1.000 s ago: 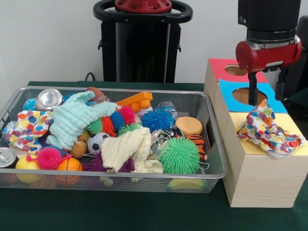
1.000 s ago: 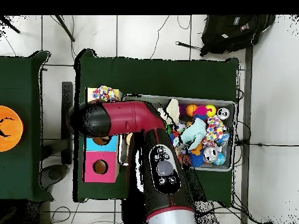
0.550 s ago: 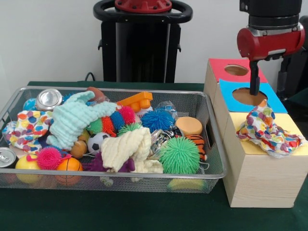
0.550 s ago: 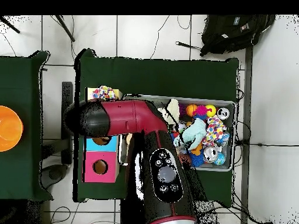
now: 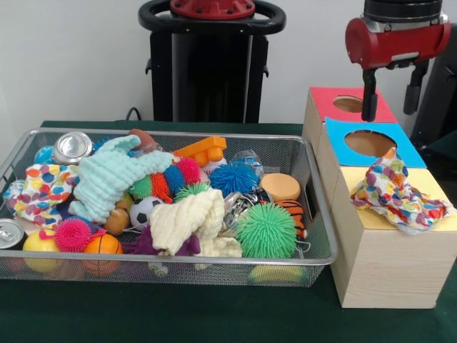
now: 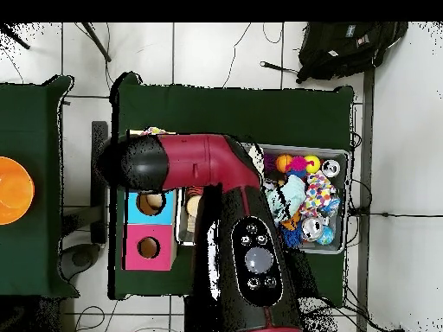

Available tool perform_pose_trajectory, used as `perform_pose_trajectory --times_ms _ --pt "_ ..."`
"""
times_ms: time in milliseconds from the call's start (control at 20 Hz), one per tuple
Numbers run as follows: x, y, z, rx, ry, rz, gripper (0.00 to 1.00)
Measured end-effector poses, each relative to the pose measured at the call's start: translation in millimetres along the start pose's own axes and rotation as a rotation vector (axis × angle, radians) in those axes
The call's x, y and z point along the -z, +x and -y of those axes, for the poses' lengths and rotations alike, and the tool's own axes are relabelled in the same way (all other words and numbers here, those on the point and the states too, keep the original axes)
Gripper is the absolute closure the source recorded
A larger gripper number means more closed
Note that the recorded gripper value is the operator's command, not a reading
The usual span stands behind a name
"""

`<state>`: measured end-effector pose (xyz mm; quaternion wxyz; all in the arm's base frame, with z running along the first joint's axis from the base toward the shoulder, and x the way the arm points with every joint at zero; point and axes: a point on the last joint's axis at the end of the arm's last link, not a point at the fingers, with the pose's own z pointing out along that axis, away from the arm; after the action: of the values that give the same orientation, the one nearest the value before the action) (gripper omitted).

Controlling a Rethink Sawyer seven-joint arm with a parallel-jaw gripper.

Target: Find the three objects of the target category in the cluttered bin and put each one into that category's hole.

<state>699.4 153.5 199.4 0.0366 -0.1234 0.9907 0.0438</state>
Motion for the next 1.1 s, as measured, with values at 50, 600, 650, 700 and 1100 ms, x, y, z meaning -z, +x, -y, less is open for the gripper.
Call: perform_pose_trajectory --times_ms 50,600,650,700,1100 --pt "3.0 -2.1 3.2 -0.004 0.000 -0.003 0.00" --pt "27.8 -38.3 48.1 -0.054 0.016 0.048 0.00" --pt "28.6 -41.3 50.5 -0.056 0.017 0.054 0.00" --pt "28.8 -43.3 51.5 -0.057 0.018 0.057 0.00" --pt "26.8 -55.2 57.5 -0.062 0.020 0.076 0.00"
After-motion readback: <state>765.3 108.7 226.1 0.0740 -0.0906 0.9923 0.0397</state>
